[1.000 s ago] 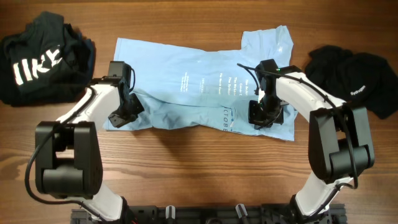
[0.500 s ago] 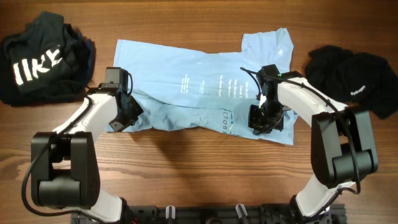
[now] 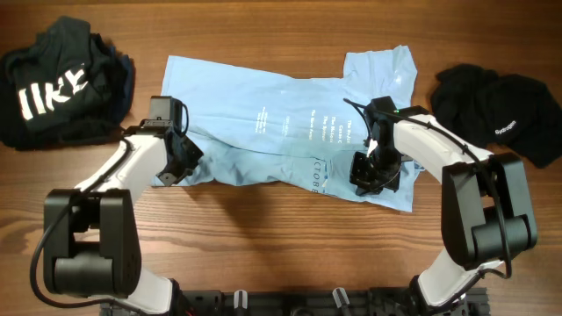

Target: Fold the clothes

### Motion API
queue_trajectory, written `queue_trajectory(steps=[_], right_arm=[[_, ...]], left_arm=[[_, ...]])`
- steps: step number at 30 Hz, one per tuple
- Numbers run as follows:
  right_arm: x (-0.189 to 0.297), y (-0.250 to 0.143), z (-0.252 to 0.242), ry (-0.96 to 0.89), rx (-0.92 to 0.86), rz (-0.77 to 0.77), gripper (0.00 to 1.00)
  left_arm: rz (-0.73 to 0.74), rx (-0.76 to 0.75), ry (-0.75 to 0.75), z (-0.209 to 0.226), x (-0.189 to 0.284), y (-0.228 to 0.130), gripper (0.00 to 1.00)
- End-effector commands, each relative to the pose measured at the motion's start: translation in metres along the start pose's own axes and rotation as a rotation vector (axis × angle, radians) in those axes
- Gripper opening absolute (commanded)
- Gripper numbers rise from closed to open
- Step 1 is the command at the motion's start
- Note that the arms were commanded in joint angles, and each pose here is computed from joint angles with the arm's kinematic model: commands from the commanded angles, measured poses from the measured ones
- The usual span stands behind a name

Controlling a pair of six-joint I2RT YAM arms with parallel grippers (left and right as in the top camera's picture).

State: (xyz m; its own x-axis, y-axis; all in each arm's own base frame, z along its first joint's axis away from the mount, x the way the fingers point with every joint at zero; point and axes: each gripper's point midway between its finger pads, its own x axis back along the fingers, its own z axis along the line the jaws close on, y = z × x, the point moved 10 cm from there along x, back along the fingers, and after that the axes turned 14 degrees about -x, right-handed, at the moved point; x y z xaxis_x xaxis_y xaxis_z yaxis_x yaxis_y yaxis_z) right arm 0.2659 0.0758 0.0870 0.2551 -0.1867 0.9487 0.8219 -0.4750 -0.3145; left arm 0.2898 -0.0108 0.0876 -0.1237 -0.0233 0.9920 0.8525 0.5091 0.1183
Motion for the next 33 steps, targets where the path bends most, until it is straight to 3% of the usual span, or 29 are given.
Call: queue_trajectory(steps=[1, 3, 6, 8, 19, 24, 33], right_arm=[[-0.037, -0.007, -0.024, -0.15, -0.061, 0.079, 0.04], [-0.037, -0.005, -0.025, -0.145, -0.067, 0.077, 0.04], [-0.036, -0.002, -0.029, -0.143, -0.082, 0.074, 0.04], [-0.035, 0.0, -0.031, -0.141, -0.091, 0.074, 0.04], [-0.033, 0.007, -0.035, -0.136, -0.084, 0.054, 0.04], [-0.028, 0.01, -0.031, -0.115, -0.058, 0.03, 0.04], [0.03, 0.015, -0.01, -0.012, 0.014, -0.1, 0.04]], left_arm=[[0.288, 0.105, 0.304, 0.048, -0.057, -0.071, 0.33], [0.269, 0.109, 0.313, 0.048, -0.057, -0.07, 0.38], [0.239, 0.105, 0.329, 0.049, -0.058, -0.067, 0.57], [0.222, 0.101, 0.343, 0.05, -0.058, -0.065, 0.61], [0.154, 0.066, 0.442, 0.069, -0.057, -0.052, 0.61], [0.178, 0.045, 0.421, 0.076, -0.057, -0.048, 0.65], [0.201, 0.009, 0.391, 0.071, -0.055, -0.047, 0.66]])
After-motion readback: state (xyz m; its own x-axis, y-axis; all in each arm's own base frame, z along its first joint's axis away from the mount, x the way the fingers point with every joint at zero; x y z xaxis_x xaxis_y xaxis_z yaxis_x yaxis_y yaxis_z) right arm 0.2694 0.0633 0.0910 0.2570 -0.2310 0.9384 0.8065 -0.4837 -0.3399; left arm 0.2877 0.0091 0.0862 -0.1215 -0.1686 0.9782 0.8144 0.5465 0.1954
